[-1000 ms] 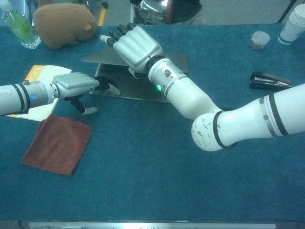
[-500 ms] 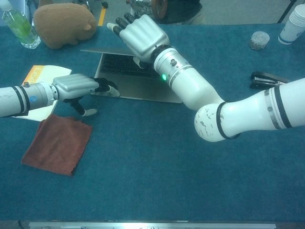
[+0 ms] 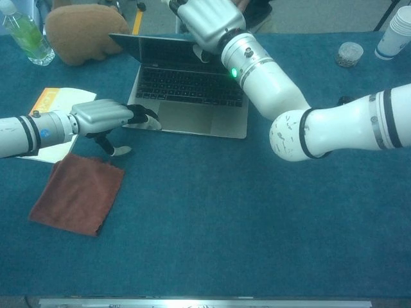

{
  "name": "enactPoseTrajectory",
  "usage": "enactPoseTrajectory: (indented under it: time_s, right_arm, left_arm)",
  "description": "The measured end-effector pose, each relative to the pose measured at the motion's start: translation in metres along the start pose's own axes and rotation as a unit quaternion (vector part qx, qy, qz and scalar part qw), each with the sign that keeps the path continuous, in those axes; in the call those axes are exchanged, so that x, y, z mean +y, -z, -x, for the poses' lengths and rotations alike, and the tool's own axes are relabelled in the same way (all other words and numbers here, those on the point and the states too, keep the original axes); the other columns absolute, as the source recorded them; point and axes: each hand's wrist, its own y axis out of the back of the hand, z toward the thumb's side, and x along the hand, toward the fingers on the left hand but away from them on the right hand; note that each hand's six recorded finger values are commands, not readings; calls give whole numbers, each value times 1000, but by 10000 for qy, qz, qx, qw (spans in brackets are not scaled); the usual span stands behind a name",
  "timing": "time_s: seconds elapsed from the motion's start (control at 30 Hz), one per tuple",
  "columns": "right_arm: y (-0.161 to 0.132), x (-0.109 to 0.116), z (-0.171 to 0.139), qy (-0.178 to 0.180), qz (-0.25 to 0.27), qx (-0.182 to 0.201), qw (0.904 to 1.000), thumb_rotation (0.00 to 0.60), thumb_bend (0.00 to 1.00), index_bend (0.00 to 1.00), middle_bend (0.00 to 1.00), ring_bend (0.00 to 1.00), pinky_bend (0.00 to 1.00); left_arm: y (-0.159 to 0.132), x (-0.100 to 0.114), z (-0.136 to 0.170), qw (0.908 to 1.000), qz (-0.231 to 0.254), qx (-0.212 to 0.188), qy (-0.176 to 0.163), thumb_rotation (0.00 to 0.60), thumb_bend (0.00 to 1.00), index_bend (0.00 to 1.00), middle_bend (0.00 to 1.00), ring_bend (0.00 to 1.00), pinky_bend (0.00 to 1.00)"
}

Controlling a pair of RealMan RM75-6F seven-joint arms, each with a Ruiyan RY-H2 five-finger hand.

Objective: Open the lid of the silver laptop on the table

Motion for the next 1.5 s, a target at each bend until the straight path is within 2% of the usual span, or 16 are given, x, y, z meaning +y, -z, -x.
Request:
enactPoseTrajectory:
  time_s: [0.17,0.8,1.5]
  right_arm:
    - [10,2,7,20,-38,-107,9999,600,339,0,75,15,122]
    - [54,4,41,76,-253,-633,9976,600,206,0,75,15,122]
    - [91,-7,69,-13,-512,-1194,9915,600,164,0,75,15,122]
  left_arm:
    - [0,1,1,10000,-21,12,-7,600,396,128,60,26,169]
    - [3,2,3,10000,-63,75,6,600,396,128,61,26,169]
    - [4,0,2,9999,-118,97,51,600,396,128,61,26,169]
